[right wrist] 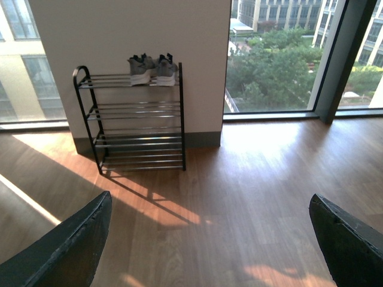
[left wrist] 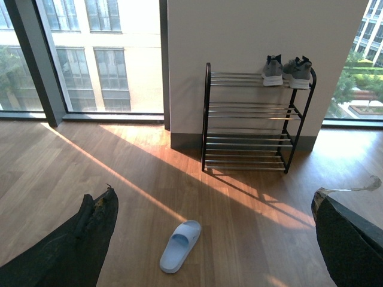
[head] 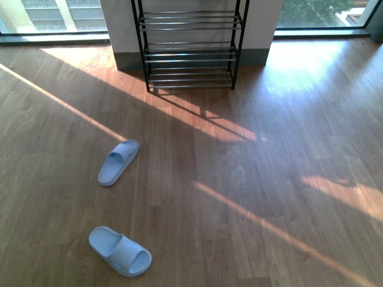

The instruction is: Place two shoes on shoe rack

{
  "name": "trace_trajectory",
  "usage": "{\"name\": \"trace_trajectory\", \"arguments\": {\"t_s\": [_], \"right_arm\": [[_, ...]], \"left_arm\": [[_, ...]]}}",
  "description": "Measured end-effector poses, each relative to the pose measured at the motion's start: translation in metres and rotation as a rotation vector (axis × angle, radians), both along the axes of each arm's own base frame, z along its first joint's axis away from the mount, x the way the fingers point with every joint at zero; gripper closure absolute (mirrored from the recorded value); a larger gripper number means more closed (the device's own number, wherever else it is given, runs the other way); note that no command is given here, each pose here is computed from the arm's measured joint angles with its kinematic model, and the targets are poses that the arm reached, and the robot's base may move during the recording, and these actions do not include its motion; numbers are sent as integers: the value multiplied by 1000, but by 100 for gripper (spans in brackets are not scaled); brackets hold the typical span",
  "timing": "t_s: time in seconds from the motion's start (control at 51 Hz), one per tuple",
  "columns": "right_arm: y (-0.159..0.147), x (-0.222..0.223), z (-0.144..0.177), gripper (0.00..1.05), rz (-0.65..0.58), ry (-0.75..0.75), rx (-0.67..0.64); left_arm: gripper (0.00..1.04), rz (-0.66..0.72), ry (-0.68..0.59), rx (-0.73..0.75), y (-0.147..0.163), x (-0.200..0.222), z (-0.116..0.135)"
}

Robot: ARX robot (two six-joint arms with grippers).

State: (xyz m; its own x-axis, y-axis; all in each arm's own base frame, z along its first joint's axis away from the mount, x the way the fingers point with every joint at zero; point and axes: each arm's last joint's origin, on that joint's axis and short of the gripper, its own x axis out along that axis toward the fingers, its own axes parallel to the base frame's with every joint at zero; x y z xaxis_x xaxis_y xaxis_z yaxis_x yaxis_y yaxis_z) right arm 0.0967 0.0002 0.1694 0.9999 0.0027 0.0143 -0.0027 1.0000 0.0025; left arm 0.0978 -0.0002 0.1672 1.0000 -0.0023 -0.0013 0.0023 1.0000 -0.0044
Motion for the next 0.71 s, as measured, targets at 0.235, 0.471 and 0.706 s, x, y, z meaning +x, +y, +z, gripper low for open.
{"name": "trace_trajectory", "arguments": {"t_s": [0.235, 0.471, 0.706], "right_arm": [[0, 0, 0, 9, 2, -2, 0], [0, 0, 0, 9, -1, -1, 0], [0, 0, 0, 9, -5, -1, 0]], "left_arm": [[9, 3, 0, 0, 0, 0, 0], [9, 2, 0, 0, 0, 0, 0], [9, 0, 0, 0, 0, 0, 0]]}}
